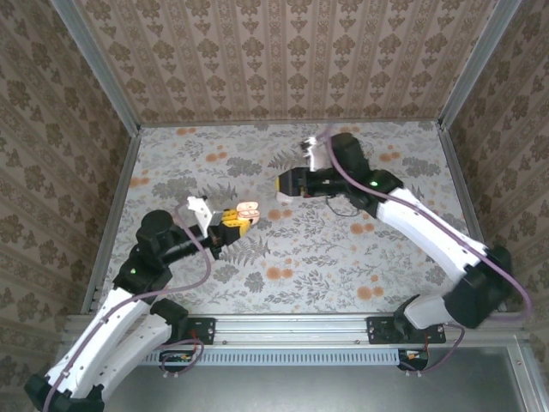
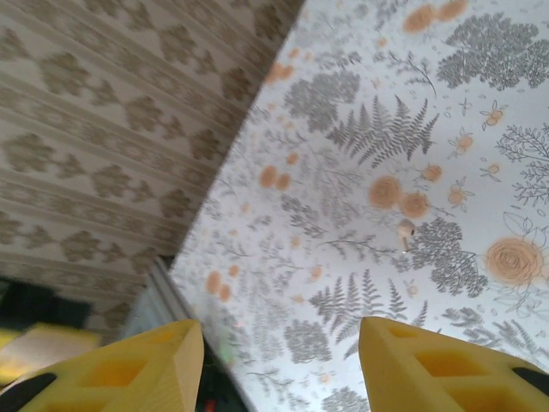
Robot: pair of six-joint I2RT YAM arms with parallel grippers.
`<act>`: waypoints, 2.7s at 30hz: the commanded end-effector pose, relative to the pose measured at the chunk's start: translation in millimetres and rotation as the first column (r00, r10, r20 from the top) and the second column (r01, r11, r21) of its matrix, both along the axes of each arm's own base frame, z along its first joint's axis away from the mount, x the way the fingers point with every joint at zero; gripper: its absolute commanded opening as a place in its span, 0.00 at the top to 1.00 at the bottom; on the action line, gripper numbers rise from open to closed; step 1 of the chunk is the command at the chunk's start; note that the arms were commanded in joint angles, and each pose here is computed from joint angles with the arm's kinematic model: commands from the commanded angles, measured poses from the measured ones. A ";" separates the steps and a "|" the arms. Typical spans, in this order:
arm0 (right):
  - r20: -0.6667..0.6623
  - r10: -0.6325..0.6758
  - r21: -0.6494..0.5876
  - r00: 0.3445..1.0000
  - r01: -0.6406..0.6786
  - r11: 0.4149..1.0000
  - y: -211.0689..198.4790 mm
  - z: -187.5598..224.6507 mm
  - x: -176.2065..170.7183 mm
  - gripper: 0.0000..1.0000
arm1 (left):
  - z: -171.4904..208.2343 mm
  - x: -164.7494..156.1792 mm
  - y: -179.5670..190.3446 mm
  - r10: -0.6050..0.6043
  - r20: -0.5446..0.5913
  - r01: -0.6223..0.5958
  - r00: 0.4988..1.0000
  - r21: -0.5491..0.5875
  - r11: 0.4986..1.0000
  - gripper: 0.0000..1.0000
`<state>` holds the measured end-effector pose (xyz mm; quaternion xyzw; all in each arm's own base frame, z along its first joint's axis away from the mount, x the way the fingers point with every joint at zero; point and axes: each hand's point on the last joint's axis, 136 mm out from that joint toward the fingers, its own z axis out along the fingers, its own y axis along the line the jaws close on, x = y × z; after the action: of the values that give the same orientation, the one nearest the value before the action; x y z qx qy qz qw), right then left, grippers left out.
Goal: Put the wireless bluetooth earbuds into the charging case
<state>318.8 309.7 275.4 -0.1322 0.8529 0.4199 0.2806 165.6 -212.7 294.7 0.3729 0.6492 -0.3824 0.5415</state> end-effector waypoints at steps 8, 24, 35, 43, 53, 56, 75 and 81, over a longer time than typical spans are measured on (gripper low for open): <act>-0.123 0.015 -0.352 0.992 -0.058 0.934 71.6 -117.1 39.3 0.55 | -14.5 -19.2 22.9 0.046 0.050 -0.049 0.998 0.060 0.997 1.00; -0.199 0.039 -0.494 0.979 -0.135 0.859 117.9 -195.7 46.8 0.58 | 3.1 -65.5 25.3 -0.108 0.384 0.104 0.917 0.032 0.994 1.00; -0.211 0.045 -0.514 0.977 -0.150 0.844 122.3 -214.3 42.8 0.59 | 9.7 -78.2 31.5 -0.115 0.521 0.102 0.846 0.055 0.993 1.00; -0.211 0.056 -0.515 0.976 -0.160 0.842 129.0 -218.4 43.2 0.59 | 9.4 -79.6 32.1 -0.126 0.551 0.097 0.825 0.082 0.992 1.00; -0.206 0.051 -0.546 0.977 -0.158 0.823 127.8 -226.1 46.3 0.68 | 3.0 -71.1 38.7 -0.076 0.541 0.024 0.837 0.104 0.994 1.00; -0.200 0.048 -0.559 0.979 -0.154 0.814 126.3 -227.7 48.5 0.67 | 1.5 -70.6 38.7 -0.076 0.536 0.023 0.841 0.106 0.994 1.00; -0.191 0.065 -0.612 0.979 -0.171 0.773 124.9 -244.8 56.0 0.57 | -2.5 -69.0 38.4 -0.076 0.528 0.019 0.846 0.112 0.994 1.00; -0.225 0.073 -0.625 0.972 -0.201 0.754 123.7 -258.6 50.0 0.57 | -2.3 -67.1 39.2 -0.065 0.522 0.009 0.850 0.109 0.994 1.00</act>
<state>375.5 436.5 26.4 -0.2314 0.9535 0.1490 0.1225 98.4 -176.8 284.4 0.5062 0.4972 -0.2550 0.6569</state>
